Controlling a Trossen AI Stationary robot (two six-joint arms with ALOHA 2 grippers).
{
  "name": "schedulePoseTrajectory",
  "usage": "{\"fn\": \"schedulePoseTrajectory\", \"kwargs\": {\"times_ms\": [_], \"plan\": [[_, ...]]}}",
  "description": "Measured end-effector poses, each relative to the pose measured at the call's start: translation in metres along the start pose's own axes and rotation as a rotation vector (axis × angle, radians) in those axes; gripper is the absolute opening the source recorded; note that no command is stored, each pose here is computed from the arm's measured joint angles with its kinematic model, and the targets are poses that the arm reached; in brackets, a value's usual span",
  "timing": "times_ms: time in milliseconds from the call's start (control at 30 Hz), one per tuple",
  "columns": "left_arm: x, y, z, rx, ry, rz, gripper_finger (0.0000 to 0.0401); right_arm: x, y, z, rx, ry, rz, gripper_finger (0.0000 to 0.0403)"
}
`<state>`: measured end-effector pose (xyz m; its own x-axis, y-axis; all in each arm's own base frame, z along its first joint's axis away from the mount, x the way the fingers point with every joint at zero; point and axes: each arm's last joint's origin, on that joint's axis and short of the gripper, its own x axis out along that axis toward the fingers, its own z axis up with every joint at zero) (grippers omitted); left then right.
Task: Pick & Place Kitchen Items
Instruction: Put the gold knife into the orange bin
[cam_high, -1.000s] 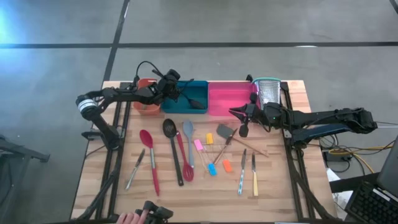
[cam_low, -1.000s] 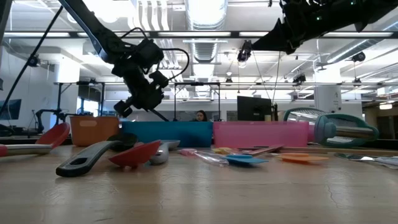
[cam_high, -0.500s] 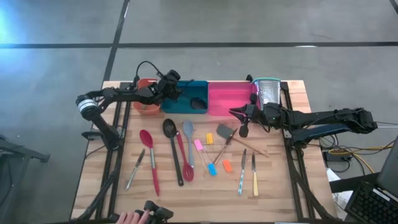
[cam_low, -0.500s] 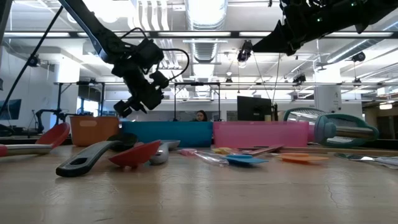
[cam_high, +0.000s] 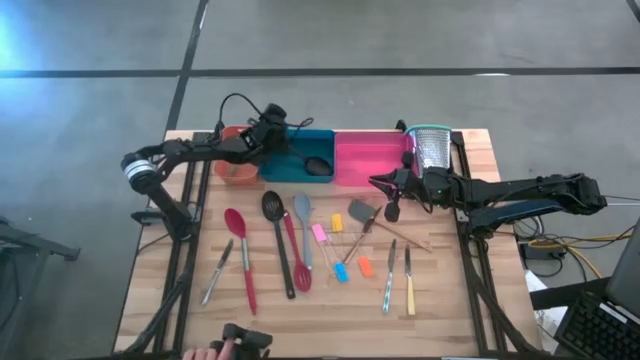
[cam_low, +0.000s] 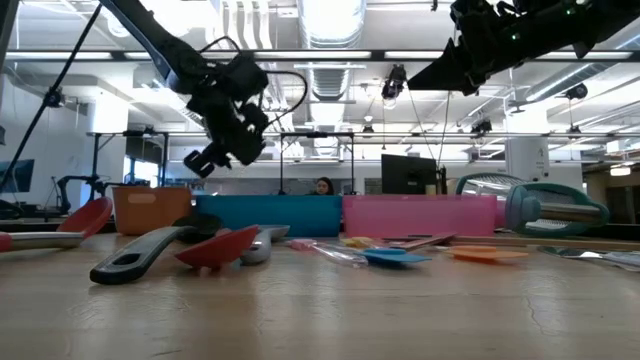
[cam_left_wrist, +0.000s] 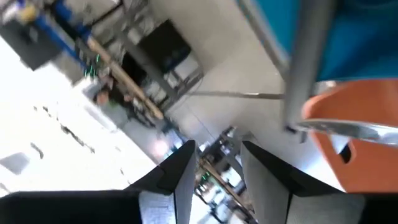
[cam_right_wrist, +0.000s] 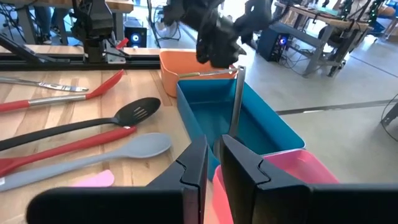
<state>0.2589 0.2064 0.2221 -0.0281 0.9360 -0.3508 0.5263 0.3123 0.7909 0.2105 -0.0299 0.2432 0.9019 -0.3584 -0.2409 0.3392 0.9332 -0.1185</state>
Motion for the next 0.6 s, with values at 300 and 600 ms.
{"fn": "schedulePoseTrajectory", "kwargs": {"times_ms": [300, 600], "plan": [[-0.042, 0.028, -0.009, -0.224, -0.026, 0.116, 0.0133, 0.000, 0.000, -0.002, -0.006, 0.005, 0.000, 0.0038], [-0.106, 0.044, -0.022, -0.486, -0.177, 0.236, 0.0133, 0.000, 0.000, -0.002, -0.010, 0.005, 0.000, 0.0038]]}}
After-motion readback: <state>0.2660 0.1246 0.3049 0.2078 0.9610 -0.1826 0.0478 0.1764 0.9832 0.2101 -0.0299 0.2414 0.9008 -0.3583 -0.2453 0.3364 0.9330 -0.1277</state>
